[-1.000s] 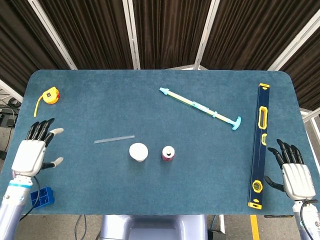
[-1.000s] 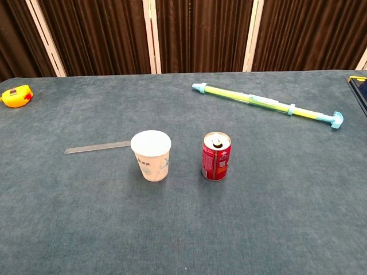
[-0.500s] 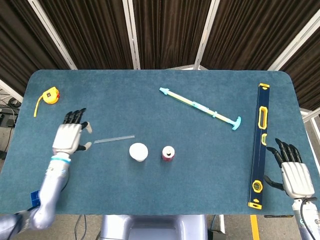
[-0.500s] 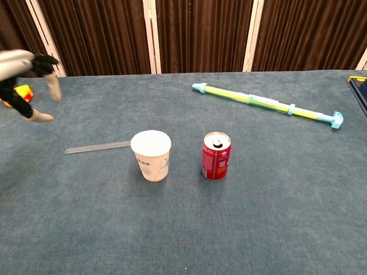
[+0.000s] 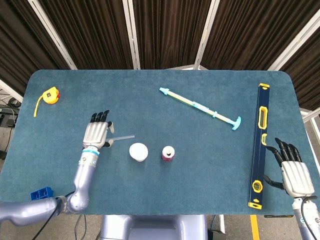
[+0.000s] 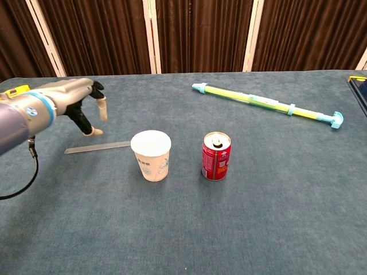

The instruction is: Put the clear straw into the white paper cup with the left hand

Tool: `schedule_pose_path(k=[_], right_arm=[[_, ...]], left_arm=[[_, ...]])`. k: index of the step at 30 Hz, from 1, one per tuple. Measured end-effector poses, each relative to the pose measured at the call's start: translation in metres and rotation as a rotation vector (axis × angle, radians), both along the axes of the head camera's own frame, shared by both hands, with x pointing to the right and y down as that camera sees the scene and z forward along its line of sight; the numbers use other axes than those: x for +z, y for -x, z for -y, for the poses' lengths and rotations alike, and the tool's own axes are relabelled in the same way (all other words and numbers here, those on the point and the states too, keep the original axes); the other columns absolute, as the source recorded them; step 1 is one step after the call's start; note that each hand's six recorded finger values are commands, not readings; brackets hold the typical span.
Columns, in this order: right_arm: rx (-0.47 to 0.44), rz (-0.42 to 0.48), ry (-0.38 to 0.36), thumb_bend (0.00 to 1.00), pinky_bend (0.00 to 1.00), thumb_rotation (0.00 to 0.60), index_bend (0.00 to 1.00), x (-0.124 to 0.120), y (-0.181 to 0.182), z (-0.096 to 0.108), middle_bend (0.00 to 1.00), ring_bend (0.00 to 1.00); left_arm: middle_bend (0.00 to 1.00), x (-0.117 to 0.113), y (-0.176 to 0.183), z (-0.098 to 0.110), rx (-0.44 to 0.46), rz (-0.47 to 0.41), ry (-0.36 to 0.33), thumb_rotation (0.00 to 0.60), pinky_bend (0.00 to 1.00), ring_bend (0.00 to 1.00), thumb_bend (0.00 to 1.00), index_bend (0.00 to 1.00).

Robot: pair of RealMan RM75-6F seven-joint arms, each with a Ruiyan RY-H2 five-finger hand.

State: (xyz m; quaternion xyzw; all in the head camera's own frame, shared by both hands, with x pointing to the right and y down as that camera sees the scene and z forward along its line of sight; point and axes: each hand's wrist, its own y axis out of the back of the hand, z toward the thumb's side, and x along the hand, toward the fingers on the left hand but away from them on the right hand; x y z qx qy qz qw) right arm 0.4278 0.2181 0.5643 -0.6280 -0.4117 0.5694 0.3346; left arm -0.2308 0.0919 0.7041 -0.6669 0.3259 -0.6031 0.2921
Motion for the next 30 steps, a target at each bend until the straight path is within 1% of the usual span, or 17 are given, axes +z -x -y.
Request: schedule_pose_path(k=[6,11,16,30], right_arm=[[0.003,0.003,0.001,0.18,0.00,0.600,0.16,0.000,0.000,0.000,0.00,0.00],[0.006,0.005,0.002,0.18,0.00,0.600,0.16,0.000,0.000,0.000,0.00,0.00],[0.007,0.007,0.002,0.18,0.00,0.600,0.16,0.000,-0.001,-0.001,0.00,0.00],[0.009,0.009,0.004,0.18,0.00,0.600,0.16,0.000,-0.001,0.000,0.00,0.00]], left_arm=[[0.00,0.013,-0.012,0.000,-0.010,0.024,0.018,0.600,0.00,0.00,0.30,0.50],[0.00,0.020,-0.014,-0.001,-0.010,0.049,0.027,0.600,0.00,0.00,0.37,0.50],[0.00,0.026,-0.015,-0.001,-0.013,0.065,0.032,0.600,0.00,0.00,0.37,0.48],[0.00,0.041,-0.016,-0.005,-0.014,0.080,0.057,0.600,0.00,0.00,0.37,0.47]])
